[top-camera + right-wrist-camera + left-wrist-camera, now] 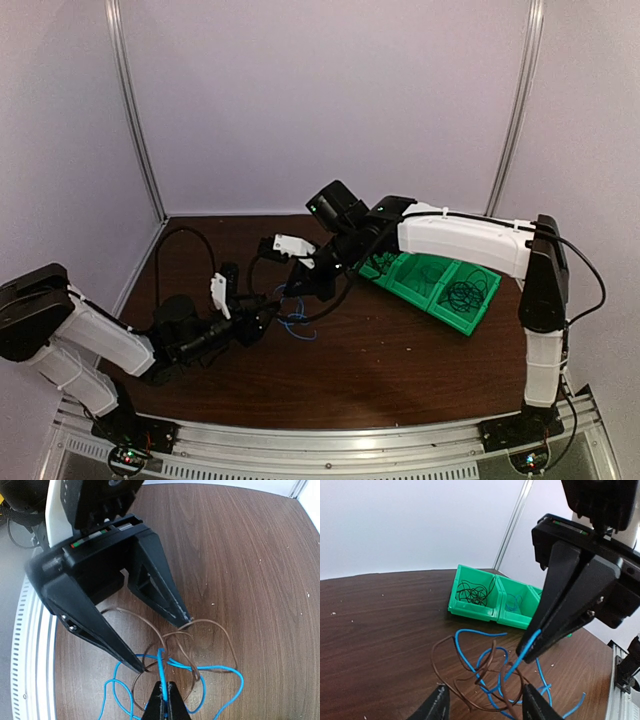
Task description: Untangle the cables
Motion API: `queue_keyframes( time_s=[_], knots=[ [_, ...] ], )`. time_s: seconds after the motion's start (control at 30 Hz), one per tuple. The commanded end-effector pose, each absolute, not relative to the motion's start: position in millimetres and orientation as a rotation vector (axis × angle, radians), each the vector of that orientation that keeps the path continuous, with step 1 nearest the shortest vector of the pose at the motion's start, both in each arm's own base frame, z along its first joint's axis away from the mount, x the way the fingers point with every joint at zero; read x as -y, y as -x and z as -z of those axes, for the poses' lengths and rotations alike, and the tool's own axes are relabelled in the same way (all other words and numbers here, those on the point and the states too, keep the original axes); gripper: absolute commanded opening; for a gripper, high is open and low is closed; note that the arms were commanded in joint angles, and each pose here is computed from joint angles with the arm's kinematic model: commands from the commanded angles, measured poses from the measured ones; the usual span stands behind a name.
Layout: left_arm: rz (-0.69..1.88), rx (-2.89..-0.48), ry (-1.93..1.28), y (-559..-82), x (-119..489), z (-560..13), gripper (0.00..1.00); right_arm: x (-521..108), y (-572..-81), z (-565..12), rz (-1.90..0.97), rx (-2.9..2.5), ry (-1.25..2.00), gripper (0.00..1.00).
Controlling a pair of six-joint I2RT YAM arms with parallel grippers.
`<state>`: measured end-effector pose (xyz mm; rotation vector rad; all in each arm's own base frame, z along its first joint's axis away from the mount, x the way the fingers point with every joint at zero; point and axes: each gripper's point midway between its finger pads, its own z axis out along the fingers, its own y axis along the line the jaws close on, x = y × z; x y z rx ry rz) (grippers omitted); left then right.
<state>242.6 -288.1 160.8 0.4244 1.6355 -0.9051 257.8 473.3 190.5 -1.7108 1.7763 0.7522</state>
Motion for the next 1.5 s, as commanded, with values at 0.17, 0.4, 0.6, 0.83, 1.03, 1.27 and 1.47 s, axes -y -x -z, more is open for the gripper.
queue_keyframes(
  time_s=[0.17,0.4,0.6,0.83,1.03,1.27,1.47],
  knots=[
    [0.967,-1.478,-0.350,-252,297,-189,0.42,-461,-249,-197,-0.712,-1.784,1.712,0.00],
    [0.990,-1.465,-0.335,-243,287,-201,0.52,-455,-248,-188,-0.686,-1.802,1.725,0.00],
    [0.912,-1.539,-0.333,-246,278,-192,0.50,-457,-248,-186,-0.701,-1.804,1.725,0.00],
    [0.932,-1.736,-0.357,-252,298,-160,0.52,-458,-250,-184,-0.693,-1.808,1.726,0.00],
    [0.994,-1.730,-0.338,-242,293,-159,0.22,-458,-249,-182,-0.695,-1.811,1.729,0.00],
    [0.933,-1.733,-0.248,-246,273,-159,0.00,-451,-256,-182,-0.657,-1.826,1.719,0.00],
    [0.680,-1.843,0.020,-253,202,-126,0.00,-378,-331,-239,-0.524,-1.863,1.421,0.00]
  ],
)
